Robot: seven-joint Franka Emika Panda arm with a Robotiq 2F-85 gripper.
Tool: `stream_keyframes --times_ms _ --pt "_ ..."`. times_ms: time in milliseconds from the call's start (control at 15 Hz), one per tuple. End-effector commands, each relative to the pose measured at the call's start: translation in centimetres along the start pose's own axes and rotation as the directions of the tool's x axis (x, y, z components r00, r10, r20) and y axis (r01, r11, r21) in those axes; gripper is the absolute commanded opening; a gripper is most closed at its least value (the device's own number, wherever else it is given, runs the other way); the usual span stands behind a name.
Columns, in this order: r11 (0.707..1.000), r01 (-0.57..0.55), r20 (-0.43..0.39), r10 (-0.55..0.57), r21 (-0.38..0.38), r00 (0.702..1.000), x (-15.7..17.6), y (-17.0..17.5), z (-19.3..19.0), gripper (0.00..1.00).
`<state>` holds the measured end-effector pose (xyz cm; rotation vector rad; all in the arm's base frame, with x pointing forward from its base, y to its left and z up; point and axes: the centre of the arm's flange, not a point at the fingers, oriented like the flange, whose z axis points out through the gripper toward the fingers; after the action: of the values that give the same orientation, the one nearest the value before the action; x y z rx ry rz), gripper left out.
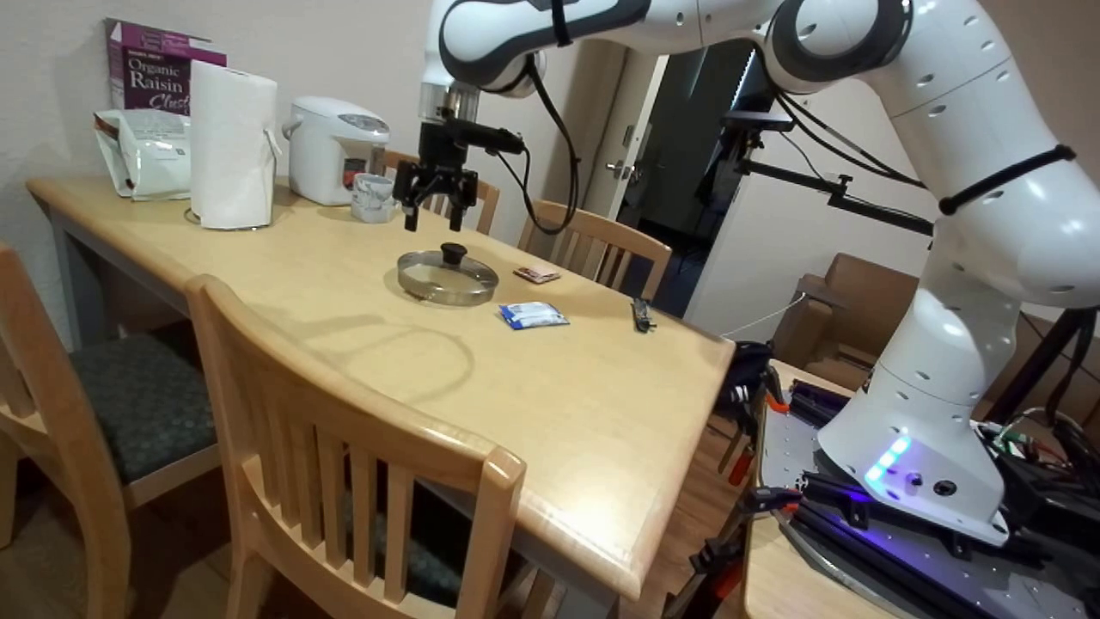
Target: Place the glass lid on top of the white packet
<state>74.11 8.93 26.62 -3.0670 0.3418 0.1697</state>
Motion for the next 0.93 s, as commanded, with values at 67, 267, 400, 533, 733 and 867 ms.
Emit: stream_keyframes --times_ms 67,267,400,533,733,867 --pt "0.986 0.142 0.060 -0.137 -0.093 0.989 0.70 0.75 -0.32 1.00" --pt "0.971 0.189 0.089 -0.178 -0.148 0.980 0.59 1.24 -0.48 1.00" --pt "0.964 0.211 0.093 -0.198 -0.163 0.976 0.62 1.39 -0.57 1.00" --pt "0.958 0.231 0.093 -0.218 -0.170 0.971 0.65 1.46 -0.63 1.00" --pt "0.955 0.252 0.092 -0.239 -0.158 0.967 0.67 1.39 -0.63 1.00" --pt "0.954 0.270 0.088 -0.260 -0.131 0.962 0.66 1.25 -0.60 1.00"
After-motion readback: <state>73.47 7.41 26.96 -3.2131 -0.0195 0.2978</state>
